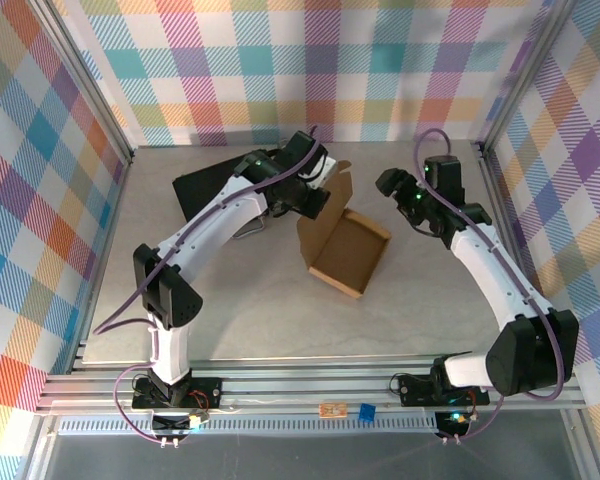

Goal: Fold the paper box

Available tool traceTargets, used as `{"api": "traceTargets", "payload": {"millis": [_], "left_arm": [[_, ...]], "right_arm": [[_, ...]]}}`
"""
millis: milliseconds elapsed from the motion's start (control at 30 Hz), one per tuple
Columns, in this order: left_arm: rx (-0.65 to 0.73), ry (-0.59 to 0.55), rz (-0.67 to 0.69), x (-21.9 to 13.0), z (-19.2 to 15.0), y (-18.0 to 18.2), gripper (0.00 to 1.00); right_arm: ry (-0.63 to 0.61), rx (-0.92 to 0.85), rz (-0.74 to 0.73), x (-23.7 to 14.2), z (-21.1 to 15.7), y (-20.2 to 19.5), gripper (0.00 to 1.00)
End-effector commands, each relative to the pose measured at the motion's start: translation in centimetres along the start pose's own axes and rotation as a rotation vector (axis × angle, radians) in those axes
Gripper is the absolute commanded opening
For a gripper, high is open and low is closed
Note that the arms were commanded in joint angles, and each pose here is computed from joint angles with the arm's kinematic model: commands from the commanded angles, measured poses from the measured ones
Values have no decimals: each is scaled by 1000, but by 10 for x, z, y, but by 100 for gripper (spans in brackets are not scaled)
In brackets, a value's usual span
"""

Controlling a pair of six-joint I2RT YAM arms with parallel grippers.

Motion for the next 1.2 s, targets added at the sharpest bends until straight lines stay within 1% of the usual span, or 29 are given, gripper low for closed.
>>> {"api": "traceTargets", "payload": {"millis": [0,67,133,233,300,400,533,667,867,1000,1033,1100,1167], "left_arm": [[189,-25,-16,-29,-9,4,0],[253,-15,-32,-32,-14,6,0],[297,-3,-48,-34,-17,10,0],[355,1,-85,-37,-24,18,0],[372,-7,-118,-39,-26,24,0],[397,-11,-153,-40,-30,33,0],[389,-8,-186,-35,-27,43,0],[382,0,-218,-28,-25,50,0],[368,14,-237,-15,-20,55,0],[357,12,-229,-8,-13,58,0],[352,10,-226,-6,-12,58,0],[337,3,-218,-2,-8,59,0],[323,-2,-199,2,-5,61,0]], "right_arm": [[35,-676,315,11,-17,22,76],[22,-850,380,16,-25,20,76],[0,-978,437,20,-31,20,76],[48,-1057,477,31,-32,19,77],[97,-1076,498,41,-33,16,76],[106,-1082,502,56,-32,12,76],[141,-1037,569,74,-36,11,73],[153,-1026,578,89,-37,7,71],[146,-1012,603,108,-25,12,67],[176,-997,634,121,-26,20,57],[186,-996,643,123,-28,22,53],[199,-1002,649,124,-32,28,40],[201,-998,623,125,-34,29,26]]}}
Point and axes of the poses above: each hand's point on the last joint's axis, 136 mm out from that joint toward the fingers, its own x axis out along the fingers, its own y axis along the line the jaws close on, z = x × y, the point moved 8 cm from there along -x, back along the fingers, and after that the axes turned 10 degrees about -x, right-handed, at the moved point
